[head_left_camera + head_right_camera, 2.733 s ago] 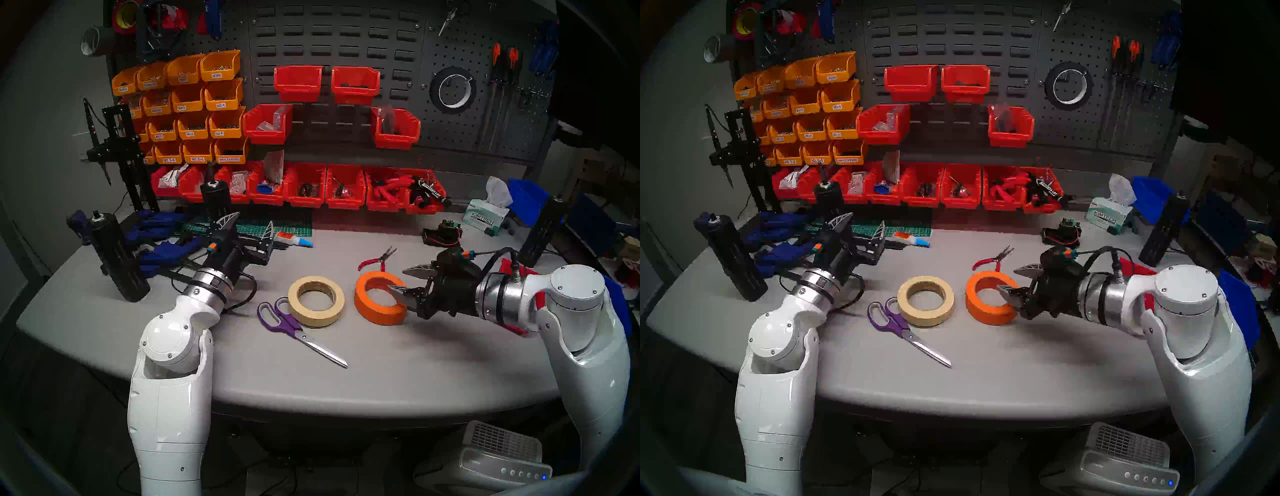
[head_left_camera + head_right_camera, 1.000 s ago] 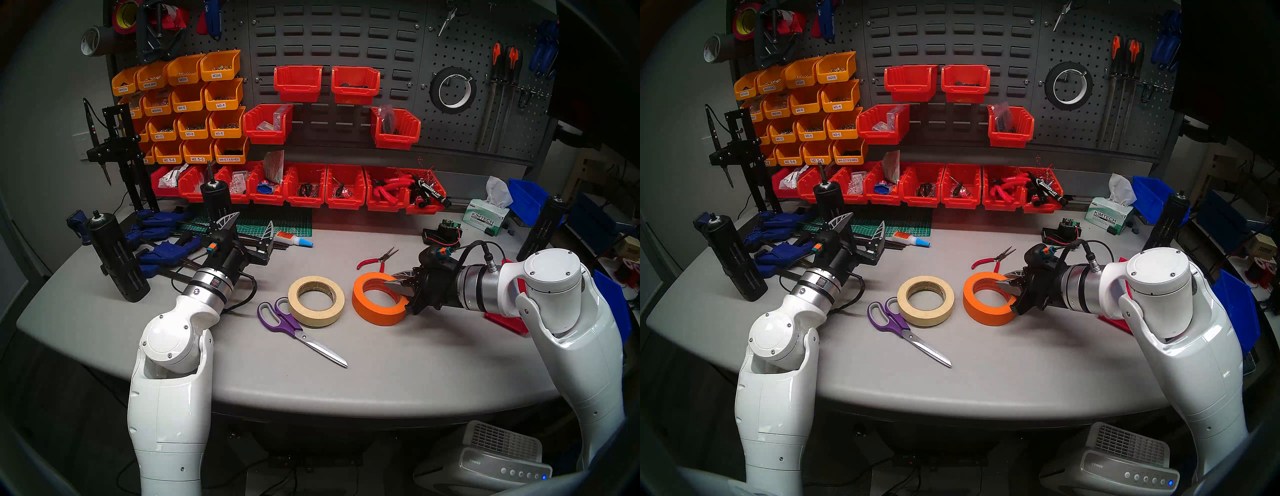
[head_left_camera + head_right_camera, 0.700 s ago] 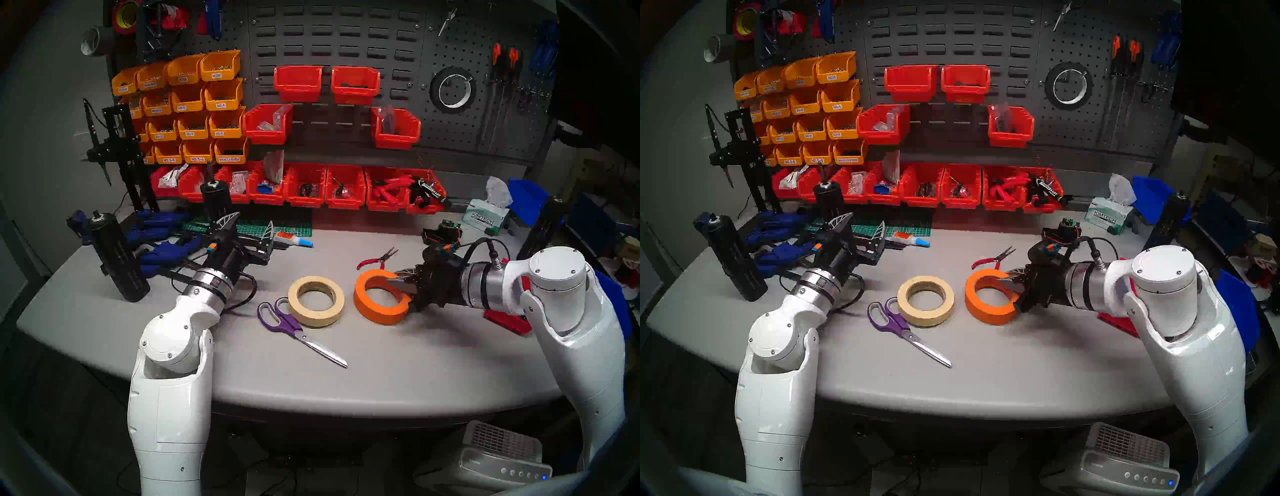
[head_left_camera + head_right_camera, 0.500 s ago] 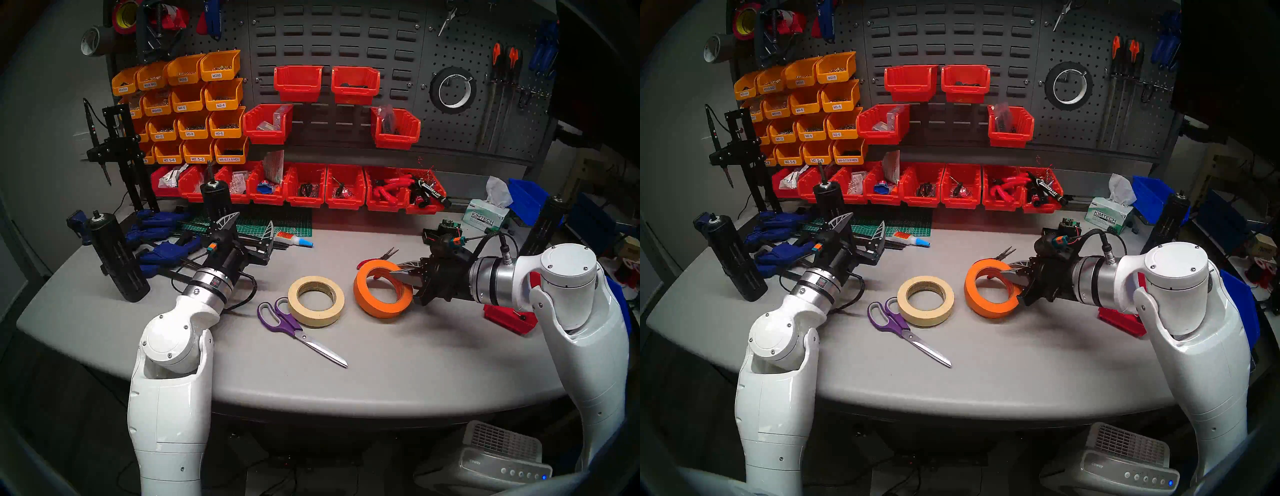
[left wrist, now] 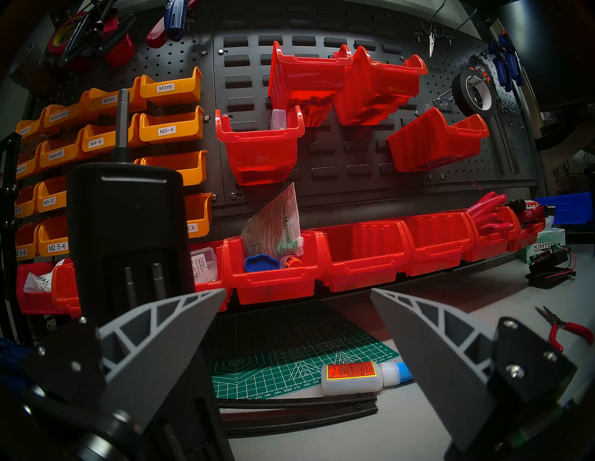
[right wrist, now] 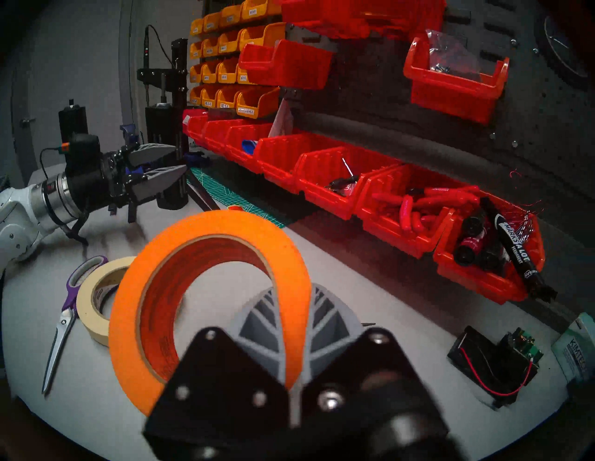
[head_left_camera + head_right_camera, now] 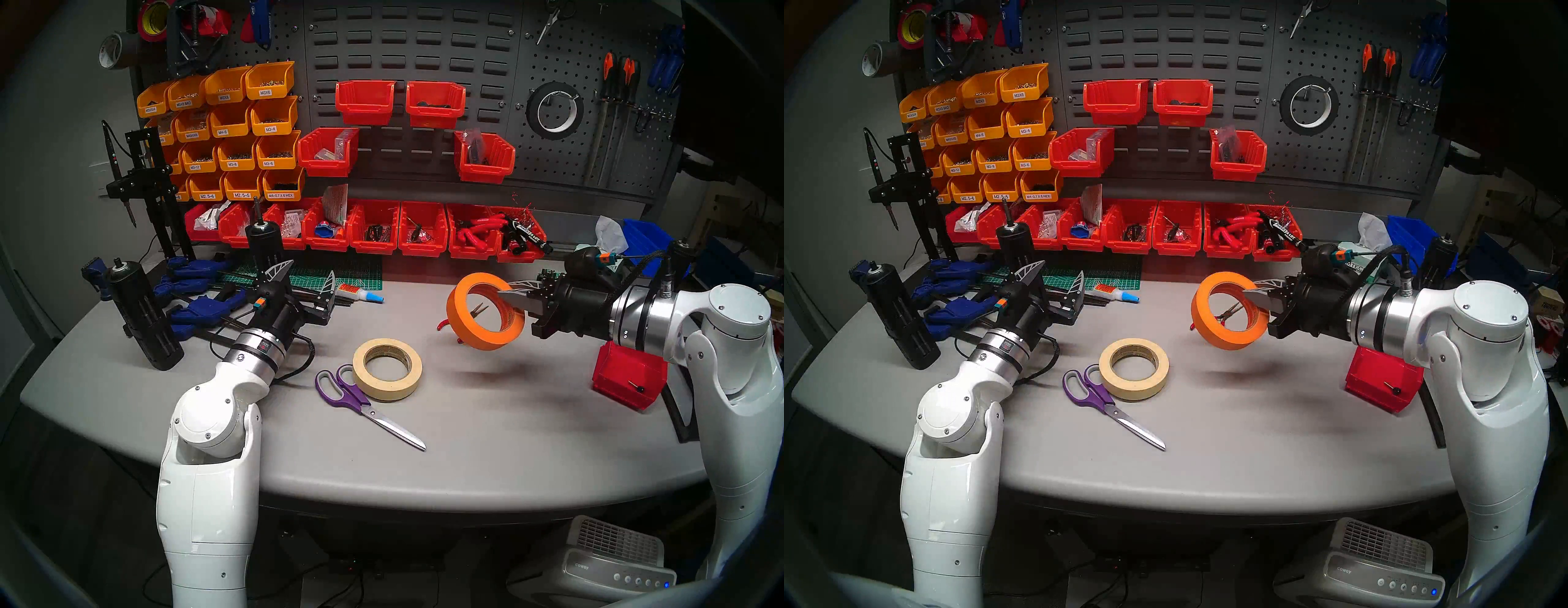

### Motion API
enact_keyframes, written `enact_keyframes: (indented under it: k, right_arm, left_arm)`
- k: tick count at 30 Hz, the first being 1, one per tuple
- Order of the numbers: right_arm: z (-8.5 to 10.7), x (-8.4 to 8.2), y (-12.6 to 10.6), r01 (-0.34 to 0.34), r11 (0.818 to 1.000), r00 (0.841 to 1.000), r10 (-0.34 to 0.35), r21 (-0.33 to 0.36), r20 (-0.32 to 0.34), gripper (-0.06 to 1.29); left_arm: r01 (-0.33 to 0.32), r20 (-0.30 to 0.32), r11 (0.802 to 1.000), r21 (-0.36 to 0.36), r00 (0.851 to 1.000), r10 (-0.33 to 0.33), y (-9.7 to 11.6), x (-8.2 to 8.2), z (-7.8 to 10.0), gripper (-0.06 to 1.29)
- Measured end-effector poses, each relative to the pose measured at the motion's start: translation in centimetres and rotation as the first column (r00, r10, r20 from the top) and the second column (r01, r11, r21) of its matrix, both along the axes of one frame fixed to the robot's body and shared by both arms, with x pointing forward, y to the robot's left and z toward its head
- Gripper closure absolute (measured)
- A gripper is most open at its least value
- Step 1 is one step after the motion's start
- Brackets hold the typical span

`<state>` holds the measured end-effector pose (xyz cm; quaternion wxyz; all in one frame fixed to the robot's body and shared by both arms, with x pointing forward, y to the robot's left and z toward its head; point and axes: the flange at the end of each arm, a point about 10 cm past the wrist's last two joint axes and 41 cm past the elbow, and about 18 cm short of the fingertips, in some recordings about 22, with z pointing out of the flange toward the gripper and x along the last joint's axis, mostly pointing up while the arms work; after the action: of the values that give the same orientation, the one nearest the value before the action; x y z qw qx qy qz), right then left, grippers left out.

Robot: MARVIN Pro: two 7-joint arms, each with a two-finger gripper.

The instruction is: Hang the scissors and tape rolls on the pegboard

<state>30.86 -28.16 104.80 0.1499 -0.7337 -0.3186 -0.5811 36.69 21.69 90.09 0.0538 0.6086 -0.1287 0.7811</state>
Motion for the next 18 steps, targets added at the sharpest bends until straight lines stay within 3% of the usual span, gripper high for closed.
enact_keyframes:
  k: [10, 18]
  right_arm:
    - [3.8, -0.6, -1.1, 0.047, 0.997, 0.987, -0.057, 0.069, 0.149, 1.23]
    - [6.2, -0.7, -1.6, 0.089, 0.988, 0.956, -0.121, 0.127, 0.268, 1.23]
  left_arm:
    - [0.000, 0.000, 1.000, 0.000, 1.000, 0.000, 0.0, 0.0, 0.0, 0.00]
    - [0.000, 0.000, 1.000, 0.000, 1.000, 0.000, 0.0, 0.0, 0.0, 0.00]
